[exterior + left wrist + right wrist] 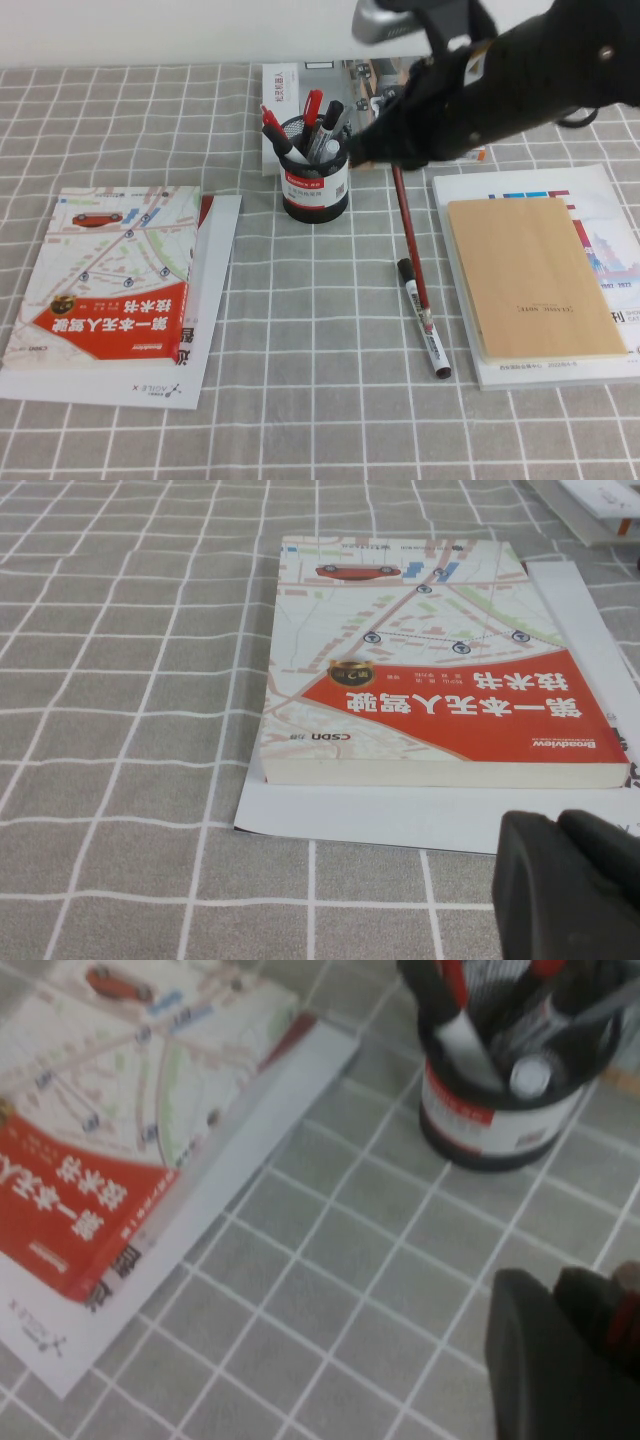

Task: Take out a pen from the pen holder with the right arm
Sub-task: 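Take a marker out of the pen holder and lay it on the table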

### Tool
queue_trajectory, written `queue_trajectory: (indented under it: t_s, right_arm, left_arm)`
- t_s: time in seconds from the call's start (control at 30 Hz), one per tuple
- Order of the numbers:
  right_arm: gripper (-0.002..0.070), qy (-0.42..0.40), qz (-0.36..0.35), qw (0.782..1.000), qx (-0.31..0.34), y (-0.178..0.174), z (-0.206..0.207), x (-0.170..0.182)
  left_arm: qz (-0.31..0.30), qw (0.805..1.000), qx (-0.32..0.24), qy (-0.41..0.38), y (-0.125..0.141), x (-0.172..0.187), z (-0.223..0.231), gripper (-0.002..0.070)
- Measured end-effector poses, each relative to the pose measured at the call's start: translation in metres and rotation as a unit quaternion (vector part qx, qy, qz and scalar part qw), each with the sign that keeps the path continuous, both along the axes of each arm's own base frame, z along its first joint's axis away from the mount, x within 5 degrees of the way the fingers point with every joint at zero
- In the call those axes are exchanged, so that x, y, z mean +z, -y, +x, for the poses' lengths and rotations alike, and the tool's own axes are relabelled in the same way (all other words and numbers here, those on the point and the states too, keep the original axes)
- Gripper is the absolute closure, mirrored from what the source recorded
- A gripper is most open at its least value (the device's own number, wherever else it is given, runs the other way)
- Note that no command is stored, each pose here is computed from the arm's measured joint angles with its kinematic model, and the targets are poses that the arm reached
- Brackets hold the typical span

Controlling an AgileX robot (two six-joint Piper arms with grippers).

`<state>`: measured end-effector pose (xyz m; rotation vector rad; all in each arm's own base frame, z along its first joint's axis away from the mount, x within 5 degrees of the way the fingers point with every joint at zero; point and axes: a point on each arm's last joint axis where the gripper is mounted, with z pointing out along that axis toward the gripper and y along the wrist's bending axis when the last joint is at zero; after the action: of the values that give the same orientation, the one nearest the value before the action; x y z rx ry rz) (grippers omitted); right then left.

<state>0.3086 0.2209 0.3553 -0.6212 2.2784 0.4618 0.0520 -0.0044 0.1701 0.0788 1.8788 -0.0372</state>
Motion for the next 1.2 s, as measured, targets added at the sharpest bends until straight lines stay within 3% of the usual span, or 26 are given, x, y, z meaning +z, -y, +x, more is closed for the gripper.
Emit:
queue_trajectory:
  t_s: [0.23, 0.53, 0.9, 1.2]
  right_arm:
    - [0.0681, -0.084, -0.003, 0.996, -0.005, -0.018, 0.019, -0.050]
    - [0.0681, -0.141, -0.007, 0.989, -0.045, -0.013, 0.053, -0.107]
    - [0.0681, -0.155, 0.009, 0.986, -0.067, -0.019, 0.069, -0.143]
    - [0.0681, -0.123, 0.028, 0.989, -0.083, -0.022, 0.079, -0.151]
  left_arm:
    - [0.000, 1.000, 0.000, 0.000, 0.000, 0.000, 0.000, 0.0678]
    - [0.000, 1.000, 0.000, 0.000, 0.000, 0.000, 0.000, 0.0678]
    - [0.000, 1.000, 0.000, 0.000, 0.000, 0.000, 0.000, 0.0678]
    - [0.000, 1.000, 0.000, 0.000, 0.000, 0.000, 0.000, 0.0678]
